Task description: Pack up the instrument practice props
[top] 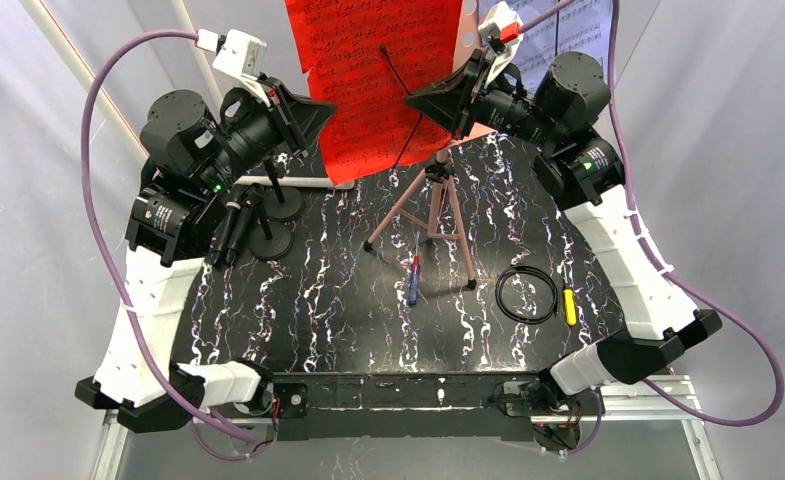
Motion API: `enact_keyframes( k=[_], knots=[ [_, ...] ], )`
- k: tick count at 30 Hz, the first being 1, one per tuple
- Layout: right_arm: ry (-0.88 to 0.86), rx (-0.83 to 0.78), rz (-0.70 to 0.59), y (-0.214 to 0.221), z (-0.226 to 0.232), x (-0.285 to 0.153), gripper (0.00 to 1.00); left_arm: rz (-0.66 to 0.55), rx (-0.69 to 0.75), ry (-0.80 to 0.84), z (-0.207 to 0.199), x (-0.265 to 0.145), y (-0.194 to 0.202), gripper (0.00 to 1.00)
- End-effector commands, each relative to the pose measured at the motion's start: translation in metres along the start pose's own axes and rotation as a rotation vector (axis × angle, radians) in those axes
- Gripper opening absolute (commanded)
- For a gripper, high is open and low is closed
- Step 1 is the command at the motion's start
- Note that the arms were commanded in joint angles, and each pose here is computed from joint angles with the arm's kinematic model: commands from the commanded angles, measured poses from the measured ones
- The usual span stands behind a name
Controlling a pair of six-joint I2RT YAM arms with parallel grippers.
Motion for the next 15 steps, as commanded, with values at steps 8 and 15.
enact_keyframes(
  k=[8, 15],
  knots=[
    [0.021, -0.048, -0.056, -0.016, 0.005, -0.008, 0.01, -0.077, 0.049, -0.043, -0.004, -0.034, -0.019, 0.03],
    [0.030, -0.049, -0.056, -0.017, 0.005, -0.008, 0.01, -0.060, 0.053, -0.062, -0.003, -0.036, -0.016, 0.00]
  ],
)
Point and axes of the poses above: each gripper's point midway between its finger pads, its own x axis out along the fingers, its own z axis along the line the jaws close on, y = z × x, the point moved 8 cm from there along -x, back along the fingers, and after that the axes turned 11 degrees about x, right-handed, at the moved point
